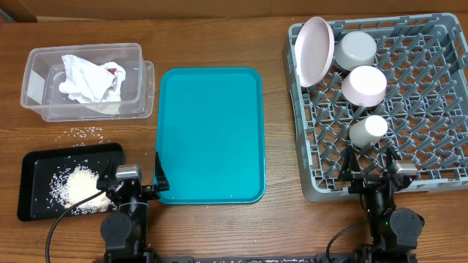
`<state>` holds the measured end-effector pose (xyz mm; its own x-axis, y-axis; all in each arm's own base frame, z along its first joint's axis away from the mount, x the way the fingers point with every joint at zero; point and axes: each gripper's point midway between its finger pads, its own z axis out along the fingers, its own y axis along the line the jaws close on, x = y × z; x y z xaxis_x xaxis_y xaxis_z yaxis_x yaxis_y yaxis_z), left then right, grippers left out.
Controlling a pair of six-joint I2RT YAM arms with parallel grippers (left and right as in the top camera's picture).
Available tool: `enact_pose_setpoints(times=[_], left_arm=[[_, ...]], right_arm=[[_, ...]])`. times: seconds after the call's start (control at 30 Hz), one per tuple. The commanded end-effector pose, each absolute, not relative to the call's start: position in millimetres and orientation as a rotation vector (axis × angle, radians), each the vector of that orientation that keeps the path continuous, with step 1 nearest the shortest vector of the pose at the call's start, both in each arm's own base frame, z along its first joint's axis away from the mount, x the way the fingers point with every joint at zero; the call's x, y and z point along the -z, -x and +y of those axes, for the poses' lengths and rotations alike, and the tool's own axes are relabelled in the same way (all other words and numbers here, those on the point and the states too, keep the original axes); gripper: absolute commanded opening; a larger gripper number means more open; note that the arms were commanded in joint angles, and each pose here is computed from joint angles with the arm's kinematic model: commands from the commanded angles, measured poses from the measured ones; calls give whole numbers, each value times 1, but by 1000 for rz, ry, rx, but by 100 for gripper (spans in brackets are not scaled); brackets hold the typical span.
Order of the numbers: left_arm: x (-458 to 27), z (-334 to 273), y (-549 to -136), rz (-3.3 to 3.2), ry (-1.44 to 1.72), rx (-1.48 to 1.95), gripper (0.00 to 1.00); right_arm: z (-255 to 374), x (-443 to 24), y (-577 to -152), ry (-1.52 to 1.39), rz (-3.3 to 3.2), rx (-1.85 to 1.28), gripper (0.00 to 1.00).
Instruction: Sort waste into correct bins and load items into the dishwasher
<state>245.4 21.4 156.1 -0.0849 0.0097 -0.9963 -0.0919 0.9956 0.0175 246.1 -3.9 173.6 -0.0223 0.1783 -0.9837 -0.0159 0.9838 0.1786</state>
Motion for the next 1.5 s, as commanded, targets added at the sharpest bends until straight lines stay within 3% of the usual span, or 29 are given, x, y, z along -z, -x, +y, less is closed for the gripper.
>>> enact_pose_setpoints(times=[0.0,1.47], left_arm=[[-156,16,-246,1647,11,-78,100],[-156,17,-246,1647,-3,-99,100]], right_arm=[[-5,-172,-246,-126,1583,-151,100],[-5,-172,-246,-126,1583,-151,100]])
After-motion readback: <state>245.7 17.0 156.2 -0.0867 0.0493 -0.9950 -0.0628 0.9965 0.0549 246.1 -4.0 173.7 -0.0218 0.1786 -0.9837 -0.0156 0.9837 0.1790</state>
